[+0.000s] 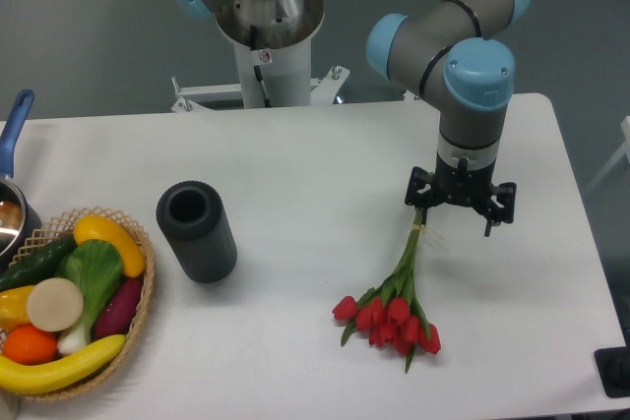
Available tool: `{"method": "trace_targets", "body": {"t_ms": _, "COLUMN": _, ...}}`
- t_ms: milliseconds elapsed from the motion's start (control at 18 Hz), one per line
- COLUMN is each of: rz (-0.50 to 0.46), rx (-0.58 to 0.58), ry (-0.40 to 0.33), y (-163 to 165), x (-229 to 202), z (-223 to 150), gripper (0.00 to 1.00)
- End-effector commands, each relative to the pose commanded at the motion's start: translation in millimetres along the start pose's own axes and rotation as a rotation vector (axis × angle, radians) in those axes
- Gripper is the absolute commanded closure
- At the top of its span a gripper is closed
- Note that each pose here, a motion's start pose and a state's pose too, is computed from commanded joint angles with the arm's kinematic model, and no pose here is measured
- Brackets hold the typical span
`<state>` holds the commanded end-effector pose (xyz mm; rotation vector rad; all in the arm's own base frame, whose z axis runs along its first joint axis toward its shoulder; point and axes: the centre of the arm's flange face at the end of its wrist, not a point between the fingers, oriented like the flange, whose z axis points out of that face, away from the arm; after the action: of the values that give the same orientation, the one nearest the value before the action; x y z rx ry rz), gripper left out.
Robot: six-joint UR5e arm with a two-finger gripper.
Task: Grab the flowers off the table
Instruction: 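Lower the open gripper toward the green tulip stems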
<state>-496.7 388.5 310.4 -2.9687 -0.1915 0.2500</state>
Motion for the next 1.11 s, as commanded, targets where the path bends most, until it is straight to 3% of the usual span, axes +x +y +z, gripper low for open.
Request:
{"method": "trace_targets", "body": {"t_ms": 556, "rz": -0.020, "rx": -0.029, "ry": 0.045, "y": 9, "x": 18, "z": 25, "gripper": 0.00}}
{"method": "trace_targets", "body": {"t_ms": 778, "rz": -0.012, "rx": -0.007, "ry": 0.011, "y": 14, "x": 26, "z": 38, "gripper": 0.00}}
{"method": "trace_targets", "body": {"t_ms": 1111, "rz": 0.013, "rx": -0.034, "ry": 0.070, "y": 7, "x": 48, "z": 71, "gripper": 0.00}}
